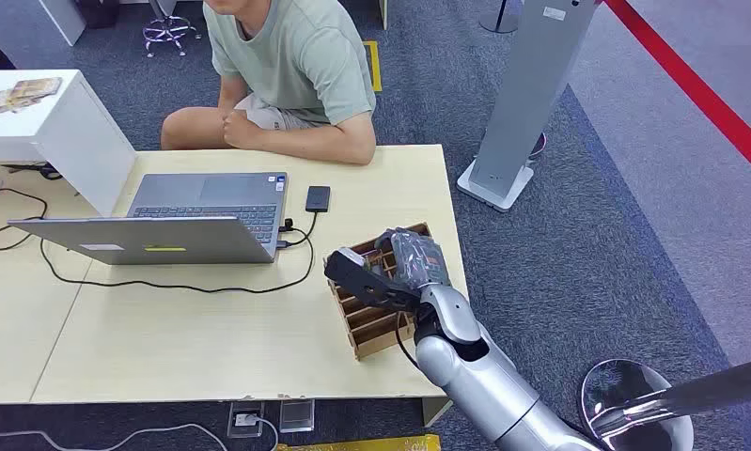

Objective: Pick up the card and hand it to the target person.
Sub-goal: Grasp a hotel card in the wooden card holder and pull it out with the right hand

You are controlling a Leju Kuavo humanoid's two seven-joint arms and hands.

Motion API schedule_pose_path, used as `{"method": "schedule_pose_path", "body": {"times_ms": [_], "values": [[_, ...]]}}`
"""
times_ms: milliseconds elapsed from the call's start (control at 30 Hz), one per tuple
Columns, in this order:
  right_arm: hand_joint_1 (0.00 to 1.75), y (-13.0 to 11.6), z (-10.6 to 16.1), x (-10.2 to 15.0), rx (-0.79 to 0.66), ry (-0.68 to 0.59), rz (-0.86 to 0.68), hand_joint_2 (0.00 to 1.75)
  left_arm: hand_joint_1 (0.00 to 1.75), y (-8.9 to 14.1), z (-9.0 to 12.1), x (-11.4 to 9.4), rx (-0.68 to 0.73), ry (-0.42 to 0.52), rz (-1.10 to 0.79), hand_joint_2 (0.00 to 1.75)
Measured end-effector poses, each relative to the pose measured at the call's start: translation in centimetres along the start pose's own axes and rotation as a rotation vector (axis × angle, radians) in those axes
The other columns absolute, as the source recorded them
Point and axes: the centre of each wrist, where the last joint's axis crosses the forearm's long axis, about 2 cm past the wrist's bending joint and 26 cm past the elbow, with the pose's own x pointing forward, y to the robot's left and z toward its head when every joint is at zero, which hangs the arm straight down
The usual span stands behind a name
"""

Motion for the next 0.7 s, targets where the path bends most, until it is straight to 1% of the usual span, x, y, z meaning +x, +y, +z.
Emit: {"method": "schedule_pose_path", "body": {"times_ms": [700], "values": [[0.86,0.21,-0.65,0.68,0.020,-0.022,-0.027,1.75,0.00,0.00,0.00,0.00,-0.001,0.000,-0.001,1.75]]}}
